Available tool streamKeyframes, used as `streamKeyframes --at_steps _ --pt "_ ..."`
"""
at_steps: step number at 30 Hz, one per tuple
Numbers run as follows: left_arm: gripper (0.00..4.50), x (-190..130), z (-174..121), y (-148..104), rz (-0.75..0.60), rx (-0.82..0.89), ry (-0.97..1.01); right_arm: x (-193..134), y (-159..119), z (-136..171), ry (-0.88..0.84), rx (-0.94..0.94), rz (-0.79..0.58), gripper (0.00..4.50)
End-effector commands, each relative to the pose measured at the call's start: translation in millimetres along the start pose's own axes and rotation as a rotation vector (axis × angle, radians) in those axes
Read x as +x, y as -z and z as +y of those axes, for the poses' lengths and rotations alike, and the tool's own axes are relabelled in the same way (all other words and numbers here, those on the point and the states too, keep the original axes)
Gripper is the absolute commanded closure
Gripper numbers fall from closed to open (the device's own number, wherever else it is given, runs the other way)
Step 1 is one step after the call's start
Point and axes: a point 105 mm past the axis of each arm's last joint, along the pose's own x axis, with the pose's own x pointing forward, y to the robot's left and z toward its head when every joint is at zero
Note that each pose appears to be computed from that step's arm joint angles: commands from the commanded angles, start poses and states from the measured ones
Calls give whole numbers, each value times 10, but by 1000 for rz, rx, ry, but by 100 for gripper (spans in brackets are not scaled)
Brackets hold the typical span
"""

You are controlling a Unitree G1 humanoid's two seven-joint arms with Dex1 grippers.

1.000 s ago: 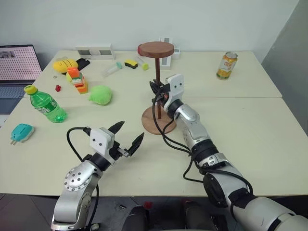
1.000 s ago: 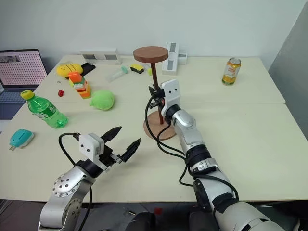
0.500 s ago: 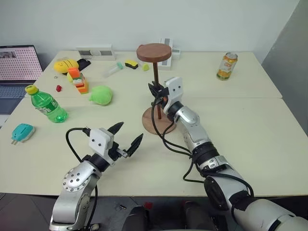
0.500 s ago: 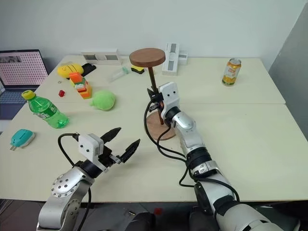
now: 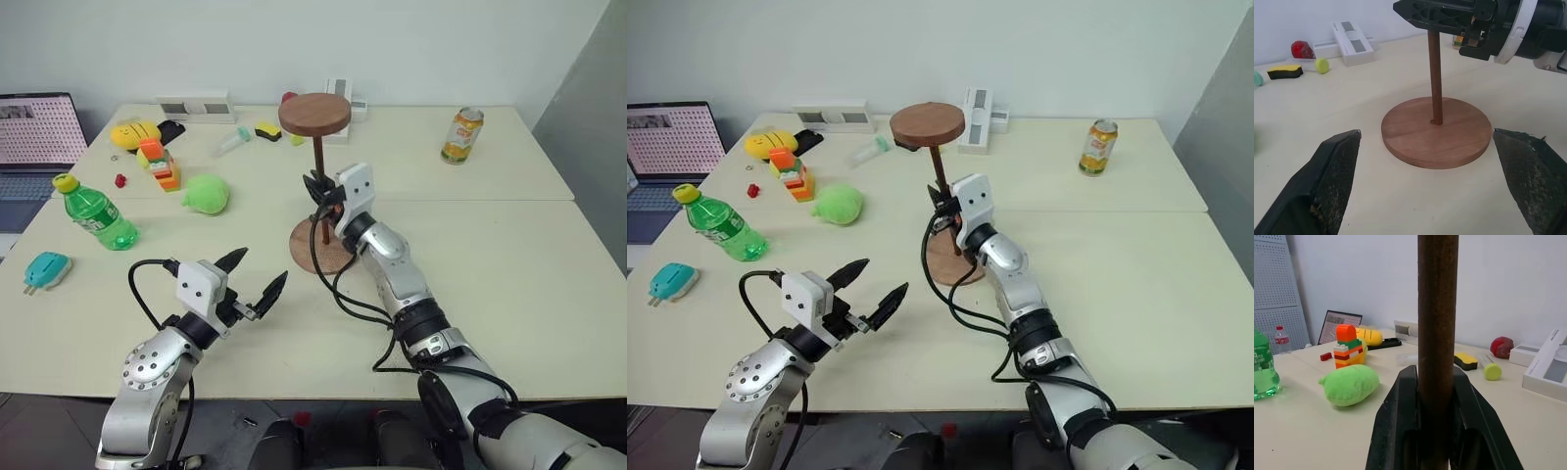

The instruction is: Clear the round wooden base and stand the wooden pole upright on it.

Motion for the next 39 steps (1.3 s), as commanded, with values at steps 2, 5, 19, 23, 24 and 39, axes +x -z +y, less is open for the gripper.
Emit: streamKeyframes --at_steps 2,5,19,23,24,39 --pt "0 -2 -3 -94 -28 16 12 -112 511 -24 24 8 224 424" --pt "0 1 -4 -100 -29 15 11 -60 423 -79 49 18 193 424" --pt "0 -17 -12 -107 -35 12 -3 166 108 -39 56 39 54 424" --pt "0 -39 -12 -107 -33 13 -8 152 134 -29 57 33 53 424" --pt "0 -42 -12 -107 -33 13 -8 146 142 -30 58 32 54 424" --pt "0 -16 10 -123 -34 19 2 -196 731 44 -15 -13 344 424"
